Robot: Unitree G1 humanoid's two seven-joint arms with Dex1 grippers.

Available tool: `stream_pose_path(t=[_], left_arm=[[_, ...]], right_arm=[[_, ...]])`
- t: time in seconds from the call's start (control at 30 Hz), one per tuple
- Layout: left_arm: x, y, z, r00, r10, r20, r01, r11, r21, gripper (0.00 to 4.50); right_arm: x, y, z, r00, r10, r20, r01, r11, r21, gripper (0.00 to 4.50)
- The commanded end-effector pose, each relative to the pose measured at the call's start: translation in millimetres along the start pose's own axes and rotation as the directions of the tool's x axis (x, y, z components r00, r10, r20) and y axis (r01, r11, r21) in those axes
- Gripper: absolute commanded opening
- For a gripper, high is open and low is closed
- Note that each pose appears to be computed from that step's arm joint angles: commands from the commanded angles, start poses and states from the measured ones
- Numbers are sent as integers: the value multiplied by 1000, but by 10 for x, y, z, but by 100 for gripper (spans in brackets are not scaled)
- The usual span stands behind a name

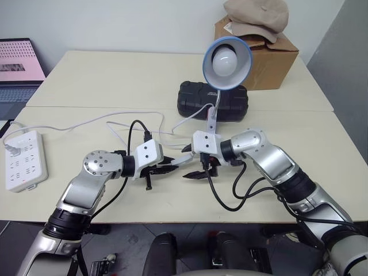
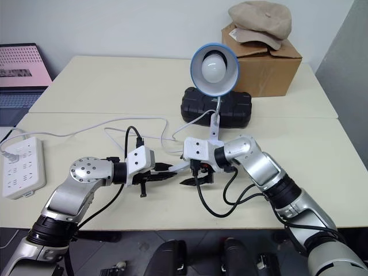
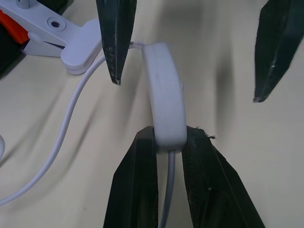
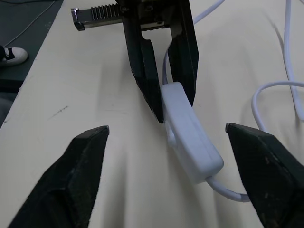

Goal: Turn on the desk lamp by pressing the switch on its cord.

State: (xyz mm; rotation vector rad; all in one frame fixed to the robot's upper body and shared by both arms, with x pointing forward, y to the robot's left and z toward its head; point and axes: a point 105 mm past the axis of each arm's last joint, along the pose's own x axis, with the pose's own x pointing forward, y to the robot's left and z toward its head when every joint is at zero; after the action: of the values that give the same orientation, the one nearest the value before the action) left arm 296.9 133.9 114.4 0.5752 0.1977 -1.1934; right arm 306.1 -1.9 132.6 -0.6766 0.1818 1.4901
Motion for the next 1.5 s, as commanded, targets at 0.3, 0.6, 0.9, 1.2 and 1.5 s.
stream_pose_path(t=[0.3, 0.6, 0.9, 1.2, 1.5], left_arm=[[-1, 4, 123, 1000, 3, 22, -4, 998, 61, 38], [-1, 13, 131, 1000, 5, 24, -7, 998, 70, 38], [-9, 23, 124, 1000, 5, 18, -6, 997, 78, 38], [29, 119, 4, 999, 41, 11, -41, 999, 36, 38], [154, 304, -233, 992, 111, -52, -106, 991, 86, 38]], right_arm=[[-57, -125, 31, 999, -39, -5, 39, 996, -83, 113], [-54, -115, 87, 999, -29, 29, 32, 995, -91, 68], [-115, -147, 197, 994, -45, 103, 55, 993, -101, 225], [-391, -232, 166, 974, -198, 107, 208, 974, -89, 446], [-620, 74, -24, 959, -279, 51, 279, 960, 5, 450]])
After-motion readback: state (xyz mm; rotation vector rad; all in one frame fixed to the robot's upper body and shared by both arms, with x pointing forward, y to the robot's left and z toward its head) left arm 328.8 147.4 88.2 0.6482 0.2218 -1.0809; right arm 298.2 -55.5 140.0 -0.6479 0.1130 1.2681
